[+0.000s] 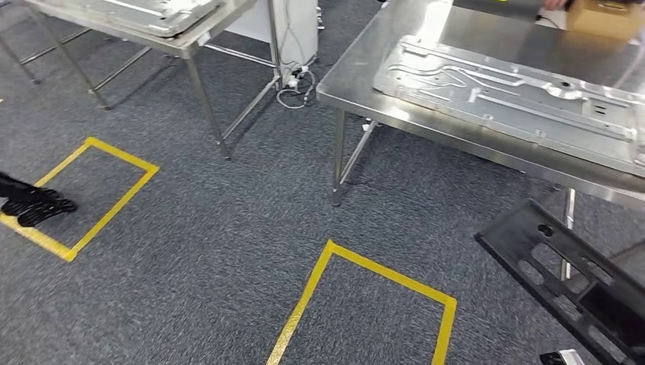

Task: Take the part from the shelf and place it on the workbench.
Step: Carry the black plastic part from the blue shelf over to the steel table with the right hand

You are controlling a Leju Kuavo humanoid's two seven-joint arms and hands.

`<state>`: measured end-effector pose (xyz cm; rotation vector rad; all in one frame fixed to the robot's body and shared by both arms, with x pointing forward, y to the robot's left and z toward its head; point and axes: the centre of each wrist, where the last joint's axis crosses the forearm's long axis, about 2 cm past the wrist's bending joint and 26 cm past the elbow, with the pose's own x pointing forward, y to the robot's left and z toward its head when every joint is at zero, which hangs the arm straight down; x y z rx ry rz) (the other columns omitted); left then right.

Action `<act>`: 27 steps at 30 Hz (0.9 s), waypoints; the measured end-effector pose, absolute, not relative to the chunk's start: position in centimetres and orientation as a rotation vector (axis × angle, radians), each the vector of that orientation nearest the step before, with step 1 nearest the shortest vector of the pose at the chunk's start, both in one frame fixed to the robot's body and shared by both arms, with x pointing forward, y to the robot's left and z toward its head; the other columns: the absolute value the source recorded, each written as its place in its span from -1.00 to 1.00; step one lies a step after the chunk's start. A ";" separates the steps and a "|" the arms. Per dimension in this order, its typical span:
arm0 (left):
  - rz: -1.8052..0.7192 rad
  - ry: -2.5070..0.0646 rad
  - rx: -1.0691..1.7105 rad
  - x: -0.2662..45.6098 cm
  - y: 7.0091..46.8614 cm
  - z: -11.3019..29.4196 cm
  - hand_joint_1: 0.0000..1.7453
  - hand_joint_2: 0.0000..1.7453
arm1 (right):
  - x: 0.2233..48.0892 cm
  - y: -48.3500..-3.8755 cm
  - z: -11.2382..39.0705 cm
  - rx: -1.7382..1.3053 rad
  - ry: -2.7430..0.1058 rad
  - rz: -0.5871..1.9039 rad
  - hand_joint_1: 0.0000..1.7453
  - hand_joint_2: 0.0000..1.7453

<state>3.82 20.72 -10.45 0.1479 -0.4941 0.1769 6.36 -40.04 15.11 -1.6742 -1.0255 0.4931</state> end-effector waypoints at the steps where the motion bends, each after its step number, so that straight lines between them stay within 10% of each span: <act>1: 0.177 -0.493 0.148 3.8 20.7 -10.5 -1.00 1.00 | 6.4 -39.9 15.1 -1.671 -1.031 0.494 1.00 1.00; 27: 0.176 -0.502 0.147 4.0 21.0 -10.5 -1.00 1.00 | 10.0 -35.0 14.7 -1.333 -1.409 0.356 1.00 1.00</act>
